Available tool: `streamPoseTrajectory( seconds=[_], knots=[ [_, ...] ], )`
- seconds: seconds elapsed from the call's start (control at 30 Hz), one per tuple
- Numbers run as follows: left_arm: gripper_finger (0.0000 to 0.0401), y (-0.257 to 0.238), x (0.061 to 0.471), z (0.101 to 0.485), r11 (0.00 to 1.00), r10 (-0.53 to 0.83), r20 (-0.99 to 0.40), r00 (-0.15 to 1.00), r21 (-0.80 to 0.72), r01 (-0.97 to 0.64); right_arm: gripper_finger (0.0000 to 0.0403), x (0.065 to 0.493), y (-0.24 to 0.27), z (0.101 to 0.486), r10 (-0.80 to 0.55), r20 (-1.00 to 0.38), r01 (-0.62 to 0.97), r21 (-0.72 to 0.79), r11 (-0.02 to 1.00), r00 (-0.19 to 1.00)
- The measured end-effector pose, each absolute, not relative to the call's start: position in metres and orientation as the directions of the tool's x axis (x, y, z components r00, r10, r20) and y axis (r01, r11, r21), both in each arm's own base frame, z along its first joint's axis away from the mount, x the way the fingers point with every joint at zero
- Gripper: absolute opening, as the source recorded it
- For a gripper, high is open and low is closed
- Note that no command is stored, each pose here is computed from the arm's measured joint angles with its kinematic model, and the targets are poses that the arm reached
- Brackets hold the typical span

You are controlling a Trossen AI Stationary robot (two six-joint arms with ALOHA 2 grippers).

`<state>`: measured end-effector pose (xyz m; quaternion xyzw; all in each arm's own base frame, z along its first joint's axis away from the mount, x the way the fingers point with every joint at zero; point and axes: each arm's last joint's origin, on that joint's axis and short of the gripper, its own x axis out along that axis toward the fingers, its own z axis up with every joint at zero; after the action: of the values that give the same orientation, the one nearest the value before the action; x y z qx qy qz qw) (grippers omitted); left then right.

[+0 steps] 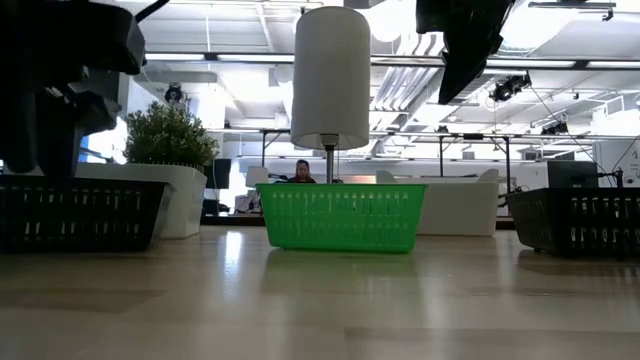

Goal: Stack baskets by color
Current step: Stack the top left black bin on top of the top right black bin

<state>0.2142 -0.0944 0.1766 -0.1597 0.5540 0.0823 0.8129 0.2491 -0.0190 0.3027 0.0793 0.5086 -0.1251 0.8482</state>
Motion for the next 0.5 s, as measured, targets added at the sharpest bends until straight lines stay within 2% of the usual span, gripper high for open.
streamPoseTrajectory(
  seconds=[0.5],
  knots=[
    [0.0197,-0.107,0.210,0.155,0.928,-0.005,-0.968,0.251,-0.099,-0.360,0.0083,0.250,-0.019,0.303,-0.132,-0.879,0.294,0.010,0.956,0.459]
  ],
)
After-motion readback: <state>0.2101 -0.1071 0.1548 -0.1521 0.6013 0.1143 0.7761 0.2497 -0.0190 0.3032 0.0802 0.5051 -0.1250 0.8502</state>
